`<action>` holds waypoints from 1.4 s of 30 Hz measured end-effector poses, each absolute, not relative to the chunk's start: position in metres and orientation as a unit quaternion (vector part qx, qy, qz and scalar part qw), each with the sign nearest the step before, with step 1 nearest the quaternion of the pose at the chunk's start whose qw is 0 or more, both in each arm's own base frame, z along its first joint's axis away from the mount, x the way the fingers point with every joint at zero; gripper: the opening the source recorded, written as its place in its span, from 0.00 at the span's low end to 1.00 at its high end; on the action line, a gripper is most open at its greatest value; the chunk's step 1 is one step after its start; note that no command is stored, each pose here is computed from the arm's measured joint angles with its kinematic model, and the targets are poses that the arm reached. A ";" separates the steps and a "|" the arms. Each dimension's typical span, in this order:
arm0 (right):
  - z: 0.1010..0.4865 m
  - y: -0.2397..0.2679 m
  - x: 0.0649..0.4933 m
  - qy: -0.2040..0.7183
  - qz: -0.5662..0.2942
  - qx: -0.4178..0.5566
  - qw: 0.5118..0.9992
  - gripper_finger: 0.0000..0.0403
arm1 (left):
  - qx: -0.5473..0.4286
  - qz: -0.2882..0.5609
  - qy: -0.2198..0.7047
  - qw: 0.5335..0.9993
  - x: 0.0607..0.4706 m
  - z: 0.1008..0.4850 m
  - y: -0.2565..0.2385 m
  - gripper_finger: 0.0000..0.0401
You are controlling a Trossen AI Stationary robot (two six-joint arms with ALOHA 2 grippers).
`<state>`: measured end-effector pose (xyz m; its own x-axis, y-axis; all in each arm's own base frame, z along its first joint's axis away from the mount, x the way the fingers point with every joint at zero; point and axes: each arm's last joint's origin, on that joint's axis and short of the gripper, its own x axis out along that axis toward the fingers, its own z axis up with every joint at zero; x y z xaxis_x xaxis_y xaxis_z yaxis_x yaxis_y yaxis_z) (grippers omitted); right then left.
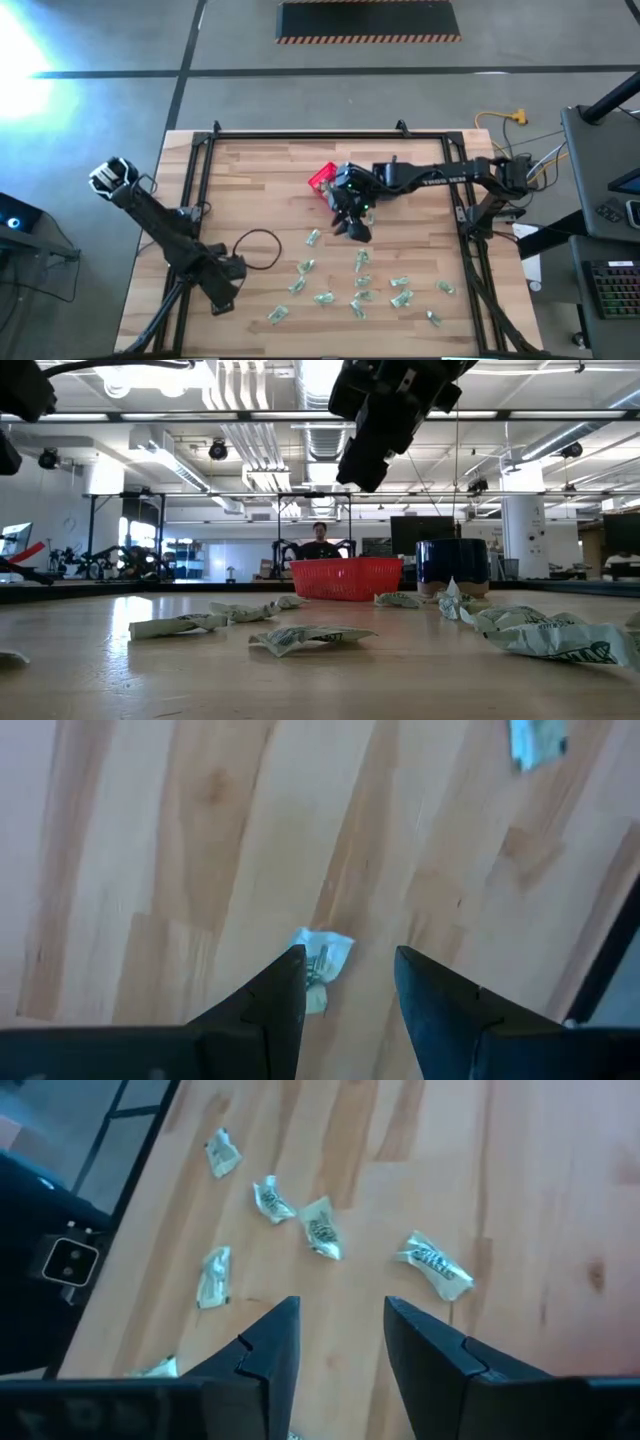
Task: Pick and place Stevia / Truvia into bins
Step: Put the stevia packet into the red basket
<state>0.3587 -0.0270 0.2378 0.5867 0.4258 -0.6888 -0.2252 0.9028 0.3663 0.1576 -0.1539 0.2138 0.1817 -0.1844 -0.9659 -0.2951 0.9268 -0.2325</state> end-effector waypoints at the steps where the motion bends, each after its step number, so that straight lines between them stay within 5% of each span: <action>1: 0.238 -0.026 0.359 0.416 0.186 0.120 0.882 0.34 | -0.183 0.036 0.642 0.744 0.157 0.212 -0.155 0.34; 22: 0.237 -0.017 0.359 0.422 0.192 0.136 0.876 0.29 | -0.184 0.016 0.641 0.745 0.145 0.148 -0.160 0.34; 42: 0.236 -0.014 0.359 0.426 0.188 0.152 0.872 0.24 | -0.161 0.023 0.657 0.736 0.134 0.130 -0.155 0.31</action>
<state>0.3587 -0.0145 0.2364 0.5660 0.4565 -0.6865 -0.1981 0.8836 0.4243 0.1342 -0.1550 0.1301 0.1344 -0.1775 -0.9749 -0.2456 0.9472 -0.2063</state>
